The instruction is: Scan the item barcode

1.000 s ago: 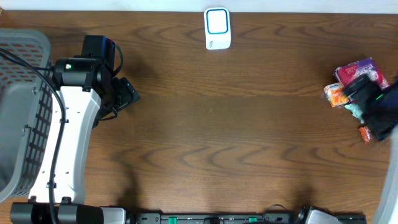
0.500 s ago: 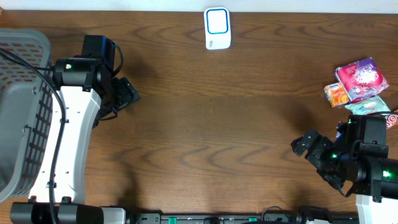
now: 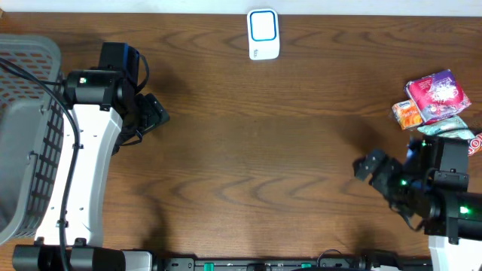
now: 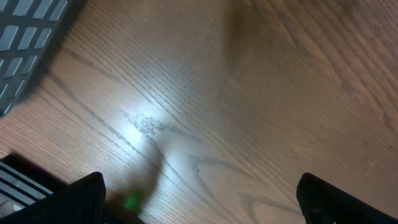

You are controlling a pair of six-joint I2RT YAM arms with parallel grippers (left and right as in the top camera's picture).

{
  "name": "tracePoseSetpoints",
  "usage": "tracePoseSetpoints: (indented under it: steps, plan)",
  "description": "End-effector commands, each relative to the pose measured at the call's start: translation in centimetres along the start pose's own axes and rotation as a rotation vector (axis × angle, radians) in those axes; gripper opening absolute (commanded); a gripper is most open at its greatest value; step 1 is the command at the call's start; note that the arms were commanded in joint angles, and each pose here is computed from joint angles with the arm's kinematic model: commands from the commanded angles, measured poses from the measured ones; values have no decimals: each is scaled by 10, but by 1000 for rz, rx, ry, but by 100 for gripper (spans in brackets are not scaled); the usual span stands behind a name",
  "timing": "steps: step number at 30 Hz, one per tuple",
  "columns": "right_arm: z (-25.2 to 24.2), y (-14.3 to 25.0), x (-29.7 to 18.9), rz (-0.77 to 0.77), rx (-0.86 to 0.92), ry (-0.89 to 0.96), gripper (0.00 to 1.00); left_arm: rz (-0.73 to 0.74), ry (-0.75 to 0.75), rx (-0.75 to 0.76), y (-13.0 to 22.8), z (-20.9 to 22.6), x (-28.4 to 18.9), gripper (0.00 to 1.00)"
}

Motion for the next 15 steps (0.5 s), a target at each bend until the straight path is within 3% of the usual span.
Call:
tracePoseSetpoints:
  steps: [1,9,15]
  plan:
    - [12,3,10,-69,-205,-135,99,-2,-6,1,0,1,0,98]
    - [17,28,18,-443,-547,-421,99,-2,-6,1,0,1,0,98]
    - [0,45,35,-618,-617,-515,99,-2,-6,1,0,1,0,98]
Point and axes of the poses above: each gripper's point midway between its finger pads, its own x axis out along the fingers, its own z axis along the line the jaws close on, y = z × x, the point moved 9 cm from there along -x, back along the fingers, and after that the axes turned 2 degrees about x, right-handed, at the moved point
